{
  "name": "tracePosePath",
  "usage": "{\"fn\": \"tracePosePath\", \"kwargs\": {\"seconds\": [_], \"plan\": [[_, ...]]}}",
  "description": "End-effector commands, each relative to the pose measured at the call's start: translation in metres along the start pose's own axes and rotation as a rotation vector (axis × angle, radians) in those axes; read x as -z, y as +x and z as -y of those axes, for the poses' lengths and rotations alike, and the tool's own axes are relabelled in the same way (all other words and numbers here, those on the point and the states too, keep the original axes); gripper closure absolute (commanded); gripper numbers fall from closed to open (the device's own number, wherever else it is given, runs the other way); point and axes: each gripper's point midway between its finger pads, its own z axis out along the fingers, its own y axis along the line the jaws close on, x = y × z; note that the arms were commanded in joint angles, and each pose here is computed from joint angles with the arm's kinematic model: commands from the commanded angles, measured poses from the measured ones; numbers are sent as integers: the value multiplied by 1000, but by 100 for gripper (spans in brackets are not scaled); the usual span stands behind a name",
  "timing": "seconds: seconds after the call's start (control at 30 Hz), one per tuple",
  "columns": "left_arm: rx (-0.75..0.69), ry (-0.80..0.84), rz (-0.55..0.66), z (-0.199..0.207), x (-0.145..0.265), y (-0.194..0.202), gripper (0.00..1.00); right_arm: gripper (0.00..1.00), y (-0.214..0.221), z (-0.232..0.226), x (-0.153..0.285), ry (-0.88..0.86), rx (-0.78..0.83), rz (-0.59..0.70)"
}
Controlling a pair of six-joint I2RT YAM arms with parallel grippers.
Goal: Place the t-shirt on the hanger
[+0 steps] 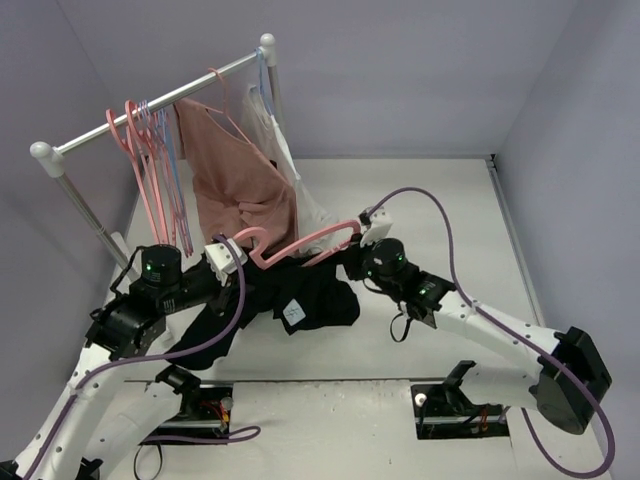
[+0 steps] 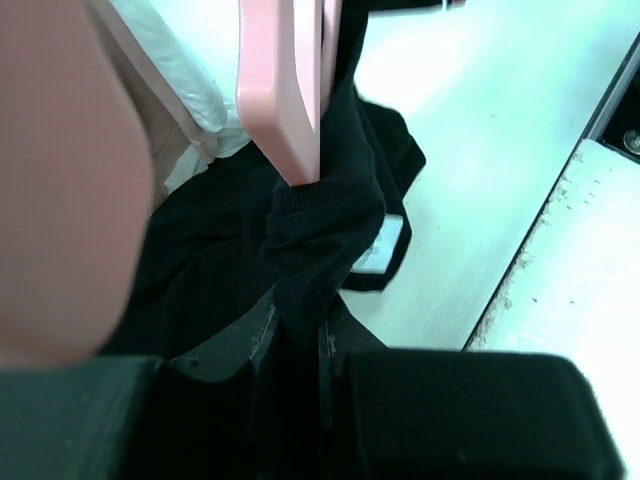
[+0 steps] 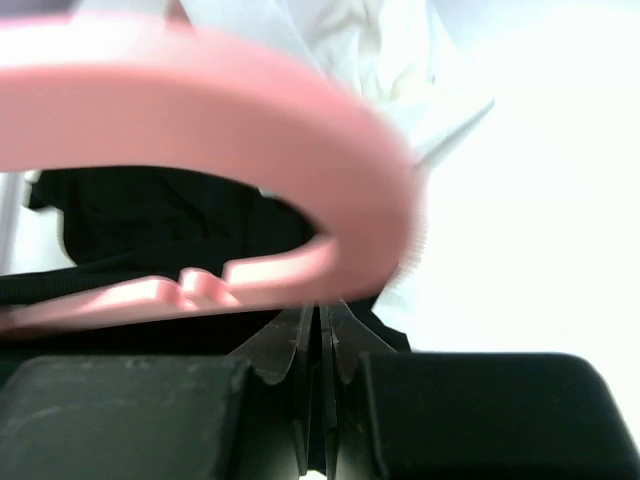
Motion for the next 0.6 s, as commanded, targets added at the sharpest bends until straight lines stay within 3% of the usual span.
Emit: {"fn": "tracePosePath", "kwargs": {"seconds": [0.0, 0.57], "plan": [[-96, -55, 108, 3, 35, -39, 100, 100, -44, 41, 15, 116, 10, 86], [-34, -199, -88, -28, 27, 1, 100, 100, -109, 74, 42, 236, 135, 96]]}}
